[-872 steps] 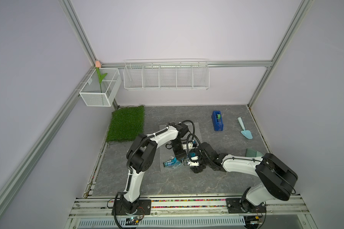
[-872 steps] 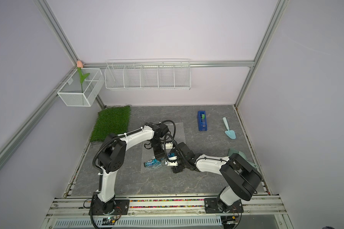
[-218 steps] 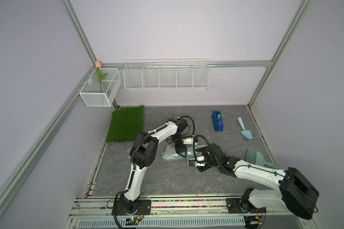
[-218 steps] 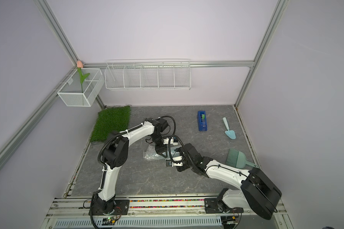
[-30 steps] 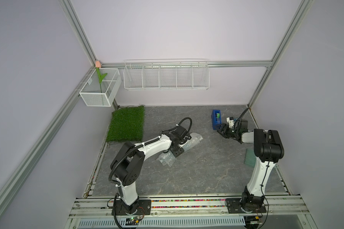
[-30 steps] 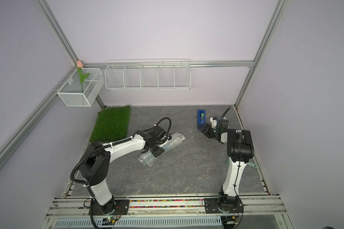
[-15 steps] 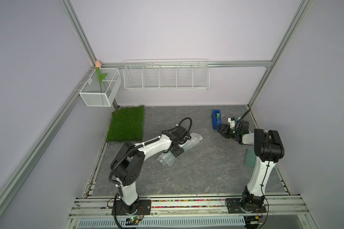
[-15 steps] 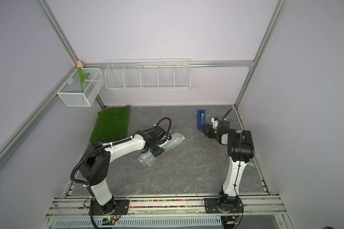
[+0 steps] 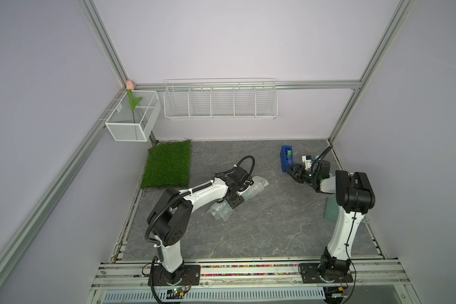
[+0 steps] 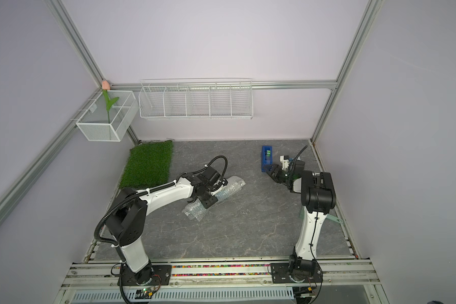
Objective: Wrap wine bottles in bubble wrap
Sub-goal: Tear off the tape using the Tape Cutter.
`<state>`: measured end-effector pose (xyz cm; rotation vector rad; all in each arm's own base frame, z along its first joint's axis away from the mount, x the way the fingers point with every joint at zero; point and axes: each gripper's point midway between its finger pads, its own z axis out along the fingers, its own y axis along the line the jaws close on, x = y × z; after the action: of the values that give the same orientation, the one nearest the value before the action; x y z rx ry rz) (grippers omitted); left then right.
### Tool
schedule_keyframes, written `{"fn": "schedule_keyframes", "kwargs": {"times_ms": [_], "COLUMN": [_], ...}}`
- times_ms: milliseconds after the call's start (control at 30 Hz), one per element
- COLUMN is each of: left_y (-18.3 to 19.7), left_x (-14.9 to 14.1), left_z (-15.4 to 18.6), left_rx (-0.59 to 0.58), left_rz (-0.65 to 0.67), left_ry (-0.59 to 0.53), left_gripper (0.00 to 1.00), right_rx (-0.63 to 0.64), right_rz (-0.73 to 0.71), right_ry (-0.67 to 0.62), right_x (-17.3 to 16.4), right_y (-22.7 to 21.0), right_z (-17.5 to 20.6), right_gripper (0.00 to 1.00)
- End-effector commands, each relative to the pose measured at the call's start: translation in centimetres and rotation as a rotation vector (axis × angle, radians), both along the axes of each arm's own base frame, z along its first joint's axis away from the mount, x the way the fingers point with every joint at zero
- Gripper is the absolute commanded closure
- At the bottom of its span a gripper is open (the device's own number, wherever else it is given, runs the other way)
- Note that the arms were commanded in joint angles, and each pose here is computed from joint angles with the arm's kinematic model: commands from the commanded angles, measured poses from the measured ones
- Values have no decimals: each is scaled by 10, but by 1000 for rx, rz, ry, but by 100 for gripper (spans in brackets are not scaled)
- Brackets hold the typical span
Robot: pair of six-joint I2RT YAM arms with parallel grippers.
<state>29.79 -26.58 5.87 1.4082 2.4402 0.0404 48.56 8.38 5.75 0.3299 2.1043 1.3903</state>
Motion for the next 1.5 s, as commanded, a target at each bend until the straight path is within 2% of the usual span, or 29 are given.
{"fn": "schedule_keyframes", "kwargs": {"times_ms": [0, 667, 1100, 1467], "left_y": [4, 4, 4, 6], "left_x": [7, 6, 6, 5], "left_z": [0, -2, -2, -4], "left_rx": [27, 31, 34, 43], "left_rz": [13, 9, 9, 11], "left_ry": [-6, 2, 4, 6], "left_gripper": [41, 41, 41, 41], "right_rx": [17, 34, 51, 61], "right_rz": [-1, -39, -45, -51], "right_ry": [-20, -75, -88, -67], "right_x": [-1, -7, -7, -4], "right_y": [-2, -7, -10, -12], "right_z": [0, 7, 9, 5], "right_gripper": [33, 38, 59, 81]}}
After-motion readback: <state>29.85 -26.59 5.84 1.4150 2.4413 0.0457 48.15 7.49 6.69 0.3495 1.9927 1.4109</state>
